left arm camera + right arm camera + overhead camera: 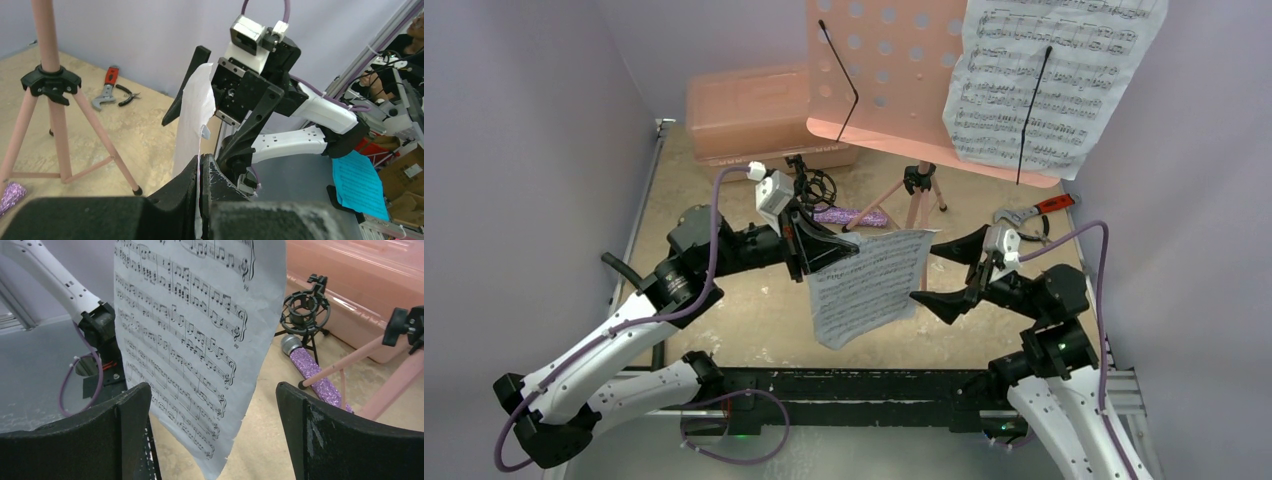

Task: Set up the instrument practice props

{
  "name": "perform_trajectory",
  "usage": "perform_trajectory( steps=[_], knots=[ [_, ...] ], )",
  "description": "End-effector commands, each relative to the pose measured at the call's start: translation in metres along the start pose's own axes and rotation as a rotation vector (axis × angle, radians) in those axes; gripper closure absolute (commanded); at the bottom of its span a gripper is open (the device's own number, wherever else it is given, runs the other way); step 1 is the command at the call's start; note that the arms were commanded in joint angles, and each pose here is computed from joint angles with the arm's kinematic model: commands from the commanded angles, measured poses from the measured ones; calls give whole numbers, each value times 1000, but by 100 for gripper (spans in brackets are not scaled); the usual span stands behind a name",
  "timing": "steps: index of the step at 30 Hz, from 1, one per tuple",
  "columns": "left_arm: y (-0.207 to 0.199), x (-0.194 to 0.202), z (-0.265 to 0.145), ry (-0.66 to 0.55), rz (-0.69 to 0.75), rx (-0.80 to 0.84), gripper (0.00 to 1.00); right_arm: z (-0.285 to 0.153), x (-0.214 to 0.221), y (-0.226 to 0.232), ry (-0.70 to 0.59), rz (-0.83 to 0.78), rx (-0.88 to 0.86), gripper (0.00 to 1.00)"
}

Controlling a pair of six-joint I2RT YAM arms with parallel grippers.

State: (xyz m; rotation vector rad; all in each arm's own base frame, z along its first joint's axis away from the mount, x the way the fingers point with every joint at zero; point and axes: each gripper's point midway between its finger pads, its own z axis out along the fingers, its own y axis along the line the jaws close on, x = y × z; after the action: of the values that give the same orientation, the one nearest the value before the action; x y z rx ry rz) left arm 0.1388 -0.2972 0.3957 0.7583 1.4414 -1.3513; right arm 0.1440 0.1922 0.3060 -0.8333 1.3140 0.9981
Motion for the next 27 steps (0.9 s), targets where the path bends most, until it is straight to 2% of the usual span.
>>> perform_trajectory(
  steps=[1,10,21,27],
  knots=[
    [-28,-44,-2,-119,52,101,100,3,-10,13,-19,-42,-94,4],
    [-33,-53,0,-154,41,128,100,8,-19,20,-46,-16,-168,9],
    [-36,-63,2,-195,49,141,100,13,-31,27,-61,23,-229,35],
    [-37,-63,5,-188,50,154,100,15,-35,27,-61,33,-255,53]
  ],
)
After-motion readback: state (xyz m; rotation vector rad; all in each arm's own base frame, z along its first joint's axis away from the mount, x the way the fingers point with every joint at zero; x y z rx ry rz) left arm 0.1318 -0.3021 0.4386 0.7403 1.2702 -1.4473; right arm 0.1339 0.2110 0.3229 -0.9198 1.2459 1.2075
